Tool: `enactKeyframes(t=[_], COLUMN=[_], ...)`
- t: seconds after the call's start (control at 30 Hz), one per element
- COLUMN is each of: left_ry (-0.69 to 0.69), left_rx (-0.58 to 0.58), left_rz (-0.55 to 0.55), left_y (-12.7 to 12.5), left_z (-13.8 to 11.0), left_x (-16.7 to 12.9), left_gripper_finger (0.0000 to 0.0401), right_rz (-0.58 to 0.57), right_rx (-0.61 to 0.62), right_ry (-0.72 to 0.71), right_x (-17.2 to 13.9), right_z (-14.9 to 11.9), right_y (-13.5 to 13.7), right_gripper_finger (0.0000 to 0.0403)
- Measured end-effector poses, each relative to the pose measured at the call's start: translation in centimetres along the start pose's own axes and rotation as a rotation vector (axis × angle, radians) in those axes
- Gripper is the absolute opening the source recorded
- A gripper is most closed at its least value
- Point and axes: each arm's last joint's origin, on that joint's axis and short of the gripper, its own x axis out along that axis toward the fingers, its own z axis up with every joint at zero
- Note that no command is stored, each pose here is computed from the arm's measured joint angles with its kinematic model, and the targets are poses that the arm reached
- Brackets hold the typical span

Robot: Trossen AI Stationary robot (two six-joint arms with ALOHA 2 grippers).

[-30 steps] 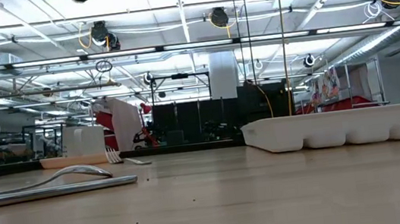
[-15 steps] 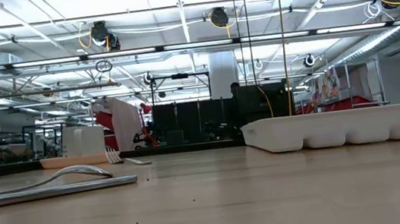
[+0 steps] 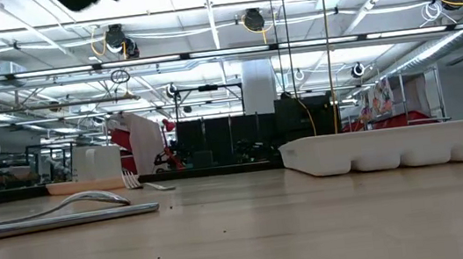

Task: Sort silverware
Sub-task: Put the right silver spoon into the white silverware tray

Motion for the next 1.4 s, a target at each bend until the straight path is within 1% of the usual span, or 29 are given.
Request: enactKeyframes(t=[0.03, 0.1, 0.13, 0.17, 0.23, 0.3, 0.37, 0.43, 0.5, 0.57, 0.7, 0.8, 0.87, 1.0, 1.1, 1.17, 1.27, 1.4], left_ry=[-0.019, -0.052, -0.063, -0.073, -0.096, -0.115, -0.152, -0.208, -0.223, -0.22, -0.197, -0.149, -0.079, 0.053, 0.11, 0.128, 0.162, 0.171], left_rx=[-0.015, -0.026, -0.036, -0.048, -0.086, -0.13, -0.156, -0.172, -0.207, -0.24, -0.307, -0.371, -0.38, -0.327, -0.285, -0.28, -0.243, -0.214], left_rz=[-0.02, -0.062, -0.08, -0.096, -0.132, -0.181, -0.258, -0.347, -0.355, -0.362, -0.421, -0.48, -0.561, -0.717, -0.797, -0.782, -0.701, -0.612], left_y=[0.5, 1.4, 1.7, 2.0, 2.5, 2.7, 2.4, 1.9, 1.7, 1.6, 0.6, -0.5, -1.8, -4.8, -6.4, -6.4, -5.2, -3.9], left_z=[-0.2, -0.5, -0.7, -0.9, -1.2, -1.3, -1.2, -0.8, -0.6, -0.5, -0.1, 0.0, 0.3, 0.6, 1.0, 1.2, 0.9, 1.2], left_x=[0.2, 0.5, 0.6, 0.7, 1.0, 1.1, 1.0, 0.7, 0.8, 0.9, 1.4, 2.1, 2.7, 3.8, 4.3, 4.5, 4.8, 5.2], left_gripper_finger=[0.0048, 0.0048, 0.0048, 0.0048, 0.0048, 0.0048, 0.0048, 0.0048, 0.0048, 0.0048, 0.0048, 0.0048, 0.0048, 0.0048, 0.0048, 0.0048, 0.0048, 0.0048], right_rz=[0.043, 0.17, 0.238, 0.283, 0.301, 0.266, 0.262, 0.311, 0.365, 0.412, 0.545, 0.575, 0.576, 0.567, 0.553, 0.547, 0.543, 0.544], right_rx=[0.018, 0.047, 0.064, 0.065, 0.06, 0.005, -0.031, -0.04, -0.057, -0.085, -0.104, -0.113, -0.114, -0.123, -0.106, -0.099, -0.096, -0.1], right_ry=[-0.014, -0.088, -0.156, -0.232, -0.372, -0.446, -0.513, -0.625, -0.731, -0.8, -0.99, -1.005, -0.989, -0.973, -0.985, -0.992, -0.993, -0.986], right_x=[0.0, 0.0, -0.1, -0.1, 0.0, 0.0, 0.0, -0.2, -0.5, -0.7, -1.2, -1.2, -1.1, -0.6, -0.4, -0.4, -0.4, -0.3], right_z=[0.6, 2.0, 2.9, 3.7, 5.0, 5.6, 6.0, 6.3, 6.5, 6.5, 6.6, 6.5, 6.5, 6.4, 6.5, 6.6, 6.6, 6.6], right_y=[-0.1, -0.3, -0.6, -0.8, -1.1, -1.3, -1.4, -1.4, -1.2, -1.0, -0.5, -0.3, -0.2, -0.2, -0.4, -0.5, -0.6, -0.5], right_gripper_finger=[0.0, 0.0, 0.0, 0.0, 0.0, 0.0, 0.0, 0.0, 0.0, 0.0, 0.0, 0.0, 0.0, 0.0, 0.0, 0.0, 0.0, 0.0])
